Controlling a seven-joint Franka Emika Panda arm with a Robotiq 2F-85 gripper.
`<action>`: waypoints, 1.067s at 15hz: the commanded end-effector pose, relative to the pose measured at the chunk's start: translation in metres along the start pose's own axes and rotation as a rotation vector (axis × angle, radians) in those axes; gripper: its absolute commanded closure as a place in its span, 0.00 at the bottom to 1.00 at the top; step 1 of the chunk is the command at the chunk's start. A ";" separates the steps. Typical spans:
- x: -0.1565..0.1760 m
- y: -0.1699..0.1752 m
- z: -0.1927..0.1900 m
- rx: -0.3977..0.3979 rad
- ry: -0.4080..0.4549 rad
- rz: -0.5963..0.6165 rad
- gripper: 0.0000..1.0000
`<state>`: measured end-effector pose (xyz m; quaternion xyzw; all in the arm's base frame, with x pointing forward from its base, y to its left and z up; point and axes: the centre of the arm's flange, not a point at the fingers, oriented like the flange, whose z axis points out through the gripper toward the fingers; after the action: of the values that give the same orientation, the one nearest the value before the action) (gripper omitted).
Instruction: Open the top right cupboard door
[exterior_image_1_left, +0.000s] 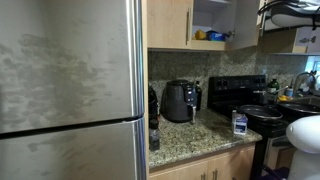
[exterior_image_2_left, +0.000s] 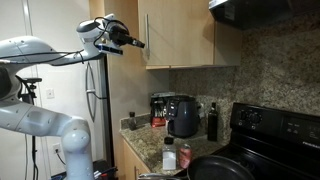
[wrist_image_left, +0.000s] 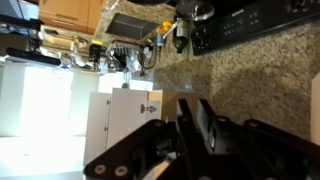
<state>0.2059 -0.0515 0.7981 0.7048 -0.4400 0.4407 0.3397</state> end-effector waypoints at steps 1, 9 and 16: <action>-0.030 -0.045 0.011 0.060 -0.170 -0.067 0.67; -0.100 -0.141 -0.077 0.422 -0.420 -0.265 1.00; -0.116 -0.178 -0.081 0.645 -0.335 -0.532 0.99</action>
<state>0.3015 0.1209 0.7078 0.9189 -0.2021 0.3119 0.1324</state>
